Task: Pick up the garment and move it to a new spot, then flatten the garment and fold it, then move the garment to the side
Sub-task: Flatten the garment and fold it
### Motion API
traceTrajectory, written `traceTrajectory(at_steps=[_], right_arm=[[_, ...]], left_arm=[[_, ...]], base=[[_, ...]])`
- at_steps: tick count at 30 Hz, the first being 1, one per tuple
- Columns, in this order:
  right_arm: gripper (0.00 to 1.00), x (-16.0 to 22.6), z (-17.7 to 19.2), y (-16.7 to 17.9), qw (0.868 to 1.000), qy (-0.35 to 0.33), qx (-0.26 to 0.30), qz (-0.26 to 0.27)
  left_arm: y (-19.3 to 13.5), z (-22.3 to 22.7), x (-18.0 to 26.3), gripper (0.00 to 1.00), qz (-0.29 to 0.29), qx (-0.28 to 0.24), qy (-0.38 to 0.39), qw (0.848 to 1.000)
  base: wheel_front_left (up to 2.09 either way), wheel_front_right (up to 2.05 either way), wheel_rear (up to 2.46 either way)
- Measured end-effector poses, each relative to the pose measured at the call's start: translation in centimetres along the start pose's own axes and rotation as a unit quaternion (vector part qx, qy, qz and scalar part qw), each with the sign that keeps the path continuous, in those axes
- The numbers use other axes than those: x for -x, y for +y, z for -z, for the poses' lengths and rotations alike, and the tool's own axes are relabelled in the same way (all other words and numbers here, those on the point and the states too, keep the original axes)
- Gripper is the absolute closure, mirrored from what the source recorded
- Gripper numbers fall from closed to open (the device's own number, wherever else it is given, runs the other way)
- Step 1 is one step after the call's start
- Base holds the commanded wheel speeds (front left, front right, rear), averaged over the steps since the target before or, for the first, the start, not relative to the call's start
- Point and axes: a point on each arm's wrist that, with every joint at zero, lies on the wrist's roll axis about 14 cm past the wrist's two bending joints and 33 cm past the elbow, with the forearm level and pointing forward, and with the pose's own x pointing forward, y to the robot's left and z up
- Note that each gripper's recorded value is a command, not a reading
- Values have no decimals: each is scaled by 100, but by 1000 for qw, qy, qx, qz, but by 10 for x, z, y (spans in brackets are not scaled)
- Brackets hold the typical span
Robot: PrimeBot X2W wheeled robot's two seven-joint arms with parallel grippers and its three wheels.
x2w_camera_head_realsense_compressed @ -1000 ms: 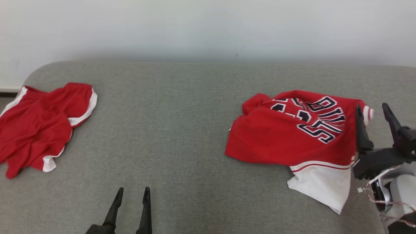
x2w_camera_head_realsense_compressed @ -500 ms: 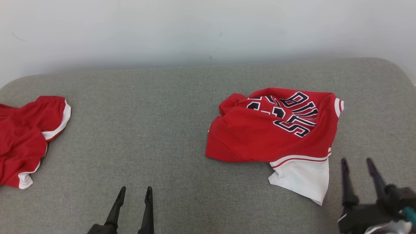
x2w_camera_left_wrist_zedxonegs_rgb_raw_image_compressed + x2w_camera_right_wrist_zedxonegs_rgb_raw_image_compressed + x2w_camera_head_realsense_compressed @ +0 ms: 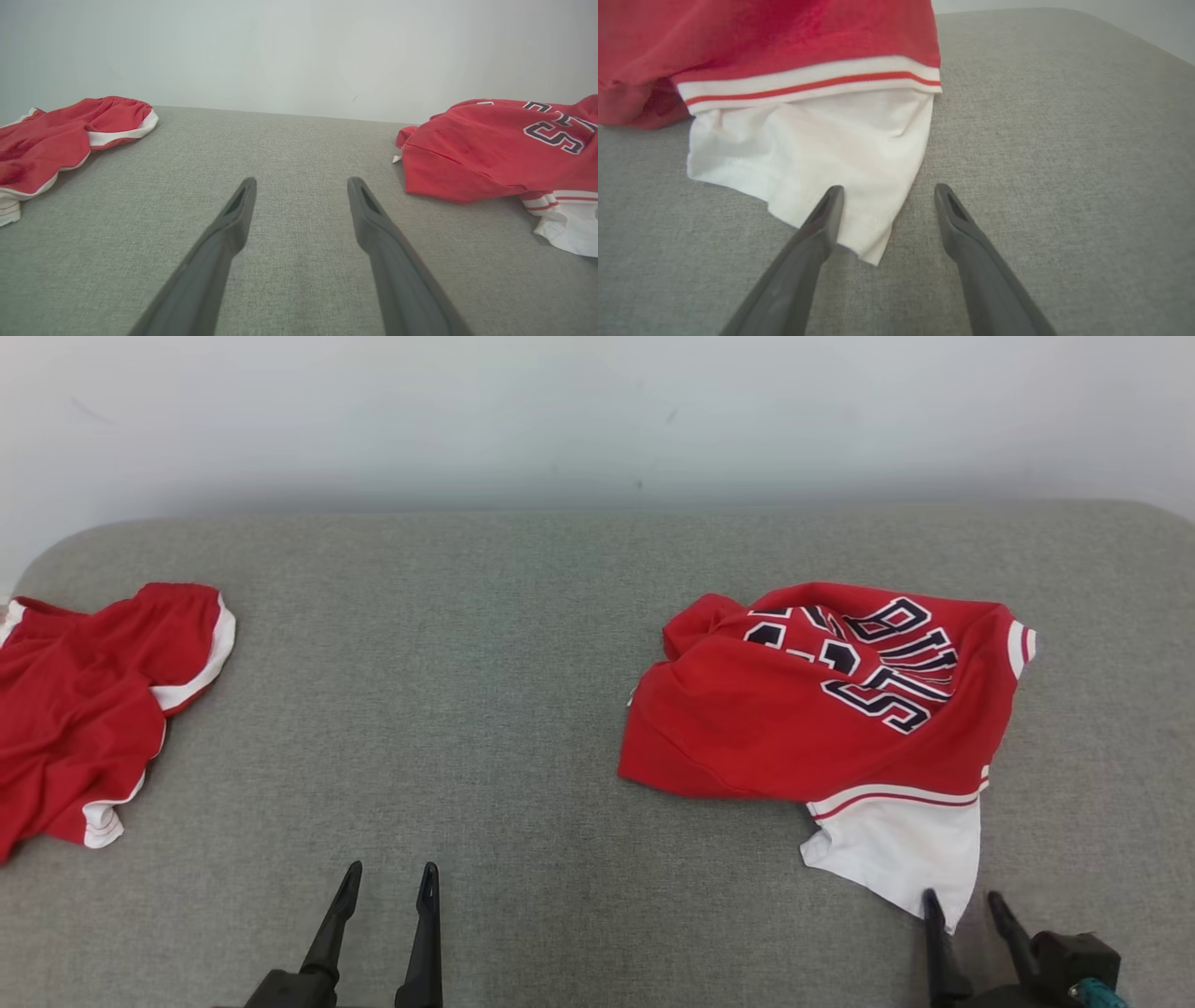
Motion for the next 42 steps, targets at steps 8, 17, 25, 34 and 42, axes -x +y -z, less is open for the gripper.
traceTrajectory(at_steps=[8, 17, 25, 34, 42], right_arm=[[100, -3, 12, 12, 1000, 23, -10, -11], [100, 32, -5, -11, 1000, -23, -11, 18], [100, 83, 12, -47, 997, -13, -15, 72], [0, 81, -32, -49, 993, -86, -16, 80], [0, 65, -79, -16, 987, -156, -16, 39]], left_arm=[[2, -1, 7, 0, -5, -1, -1, 1000], [-11, -3, 14, 0, 12, 7, -4, 1000], [-29, -3, 8, 0, 40, 14, -5, 999], [-36, -1, 4, 0, 53, 15, -2, 998], [-39, -9, -12, 0, 72, -10, -13, 997]], base=[[0, 0, 0], [0, 0, 0], [0, 0, 0], [0, 0, 0], [0, 0, 0]])
